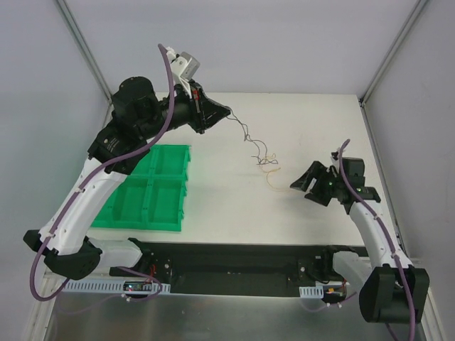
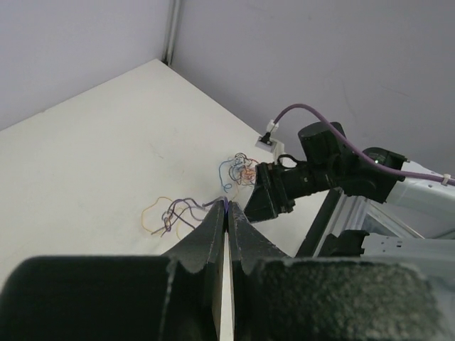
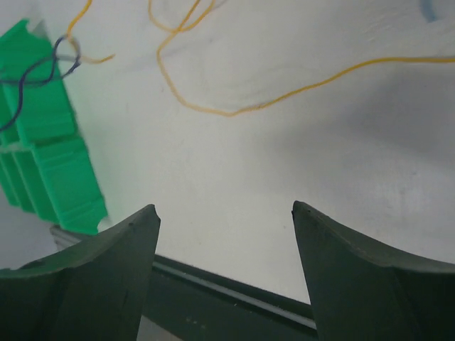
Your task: Untangle the cables
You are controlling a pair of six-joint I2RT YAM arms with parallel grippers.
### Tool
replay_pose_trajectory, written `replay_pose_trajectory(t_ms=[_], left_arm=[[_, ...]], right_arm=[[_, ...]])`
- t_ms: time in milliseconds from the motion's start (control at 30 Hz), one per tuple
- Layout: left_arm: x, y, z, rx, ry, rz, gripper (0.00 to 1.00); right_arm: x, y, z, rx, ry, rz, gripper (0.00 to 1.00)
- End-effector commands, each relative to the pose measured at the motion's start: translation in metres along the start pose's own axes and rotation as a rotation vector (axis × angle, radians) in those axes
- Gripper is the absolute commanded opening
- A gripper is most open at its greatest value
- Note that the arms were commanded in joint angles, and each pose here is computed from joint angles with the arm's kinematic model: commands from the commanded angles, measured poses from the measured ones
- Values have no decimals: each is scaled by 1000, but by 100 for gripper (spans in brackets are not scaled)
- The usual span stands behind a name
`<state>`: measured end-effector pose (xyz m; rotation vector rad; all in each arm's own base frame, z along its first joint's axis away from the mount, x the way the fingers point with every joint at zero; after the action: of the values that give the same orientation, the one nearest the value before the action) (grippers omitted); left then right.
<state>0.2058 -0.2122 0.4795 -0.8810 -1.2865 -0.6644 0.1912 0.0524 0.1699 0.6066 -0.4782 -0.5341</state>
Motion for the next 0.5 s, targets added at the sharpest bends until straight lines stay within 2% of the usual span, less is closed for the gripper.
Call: replay_pose_trajectory(t_ms=[0, 33, 133, 200, 333, 467], left_arm=[[9, -10, 10, -76, -88, -2, 0], [7, -10, 11, -83, -80, 2, 0], [0, -10, 14, -85, -67, 10, 0], [-1, -11, 19, -89, -70, 13, 0], [2, -15, 29, -98, -84, 12, 0], [1, -19, 37, -110, -89, 11, 0]], right_arm=[[-25, 41, -8, 299, 85, 31, 79], [-25, 52, -12, 340, 66, 123, 79], [-26, 62, -25, 184, -40, 378, 79], [-20, 66, -34, 98, -104, 484, 78], [-17, 66, -57, 70, -103, 529, 76], [-13, 71, -74, 22, -93, 482, 74]])
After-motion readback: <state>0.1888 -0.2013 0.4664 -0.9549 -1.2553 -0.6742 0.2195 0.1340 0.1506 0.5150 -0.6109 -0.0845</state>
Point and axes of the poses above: each gripper's point midway between its finger pads, its own z axis back along the fingers, its own y axis along the line the jaws close on, x = y × z, the point moved 8 cm from there along z, back along the fingers, and after that the axes turned 9 degrees about -z, right-handed, at the moved point
